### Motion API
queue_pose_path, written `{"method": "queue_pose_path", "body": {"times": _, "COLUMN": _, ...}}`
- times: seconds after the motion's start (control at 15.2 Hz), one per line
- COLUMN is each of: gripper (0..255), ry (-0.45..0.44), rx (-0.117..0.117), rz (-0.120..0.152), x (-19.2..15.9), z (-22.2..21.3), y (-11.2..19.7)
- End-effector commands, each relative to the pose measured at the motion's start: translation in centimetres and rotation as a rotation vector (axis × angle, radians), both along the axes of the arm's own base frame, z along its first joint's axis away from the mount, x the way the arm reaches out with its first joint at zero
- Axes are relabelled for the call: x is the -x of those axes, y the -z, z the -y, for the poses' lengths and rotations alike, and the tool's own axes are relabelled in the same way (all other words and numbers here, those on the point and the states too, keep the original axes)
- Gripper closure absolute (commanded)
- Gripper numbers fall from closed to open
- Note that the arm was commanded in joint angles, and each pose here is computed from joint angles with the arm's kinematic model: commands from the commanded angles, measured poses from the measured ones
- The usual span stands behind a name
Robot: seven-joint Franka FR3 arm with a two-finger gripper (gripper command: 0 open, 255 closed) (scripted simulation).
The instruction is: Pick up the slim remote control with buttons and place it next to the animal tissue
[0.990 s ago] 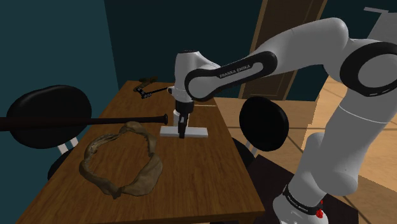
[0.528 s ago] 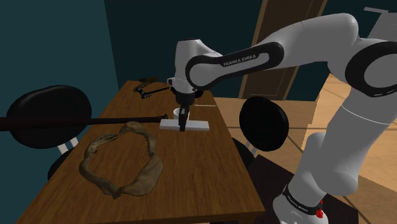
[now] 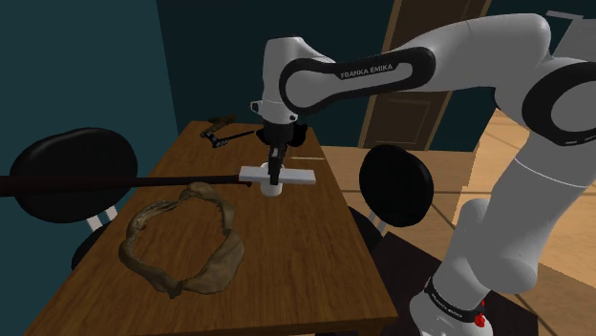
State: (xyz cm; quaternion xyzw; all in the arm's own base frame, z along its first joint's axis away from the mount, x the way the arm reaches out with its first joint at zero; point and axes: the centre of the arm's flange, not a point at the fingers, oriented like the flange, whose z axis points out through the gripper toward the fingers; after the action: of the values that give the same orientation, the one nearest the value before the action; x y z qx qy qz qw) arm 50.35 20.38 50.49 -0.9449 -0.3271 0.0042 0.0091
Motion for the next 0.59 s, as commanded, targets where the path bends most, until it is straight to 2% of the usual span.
{"method": "queue_pose_path", "body": {"times": 0.0, "gripper": 255, "ry": 0.0, "rx": 0.0, "rz": 0.0, "x": 0.1, "z": 0.0, "y": -1.1}}
{"method": "queue_pose_path", "body": {"times": 0.4, "gripper": 255, "ry": 0.0, "rx": 0.0, "rz": 0.0, "x": 0.1, "z": 0.0, "y": -4.3}}
{"method": "queue_pose_path", "body": {"times": 0.53, "gripper": 255, "ry": 0.0, "rx": 0.0, "rz": 0.0, "x": -0.6, "z": 1.1, "y": -4.4}}
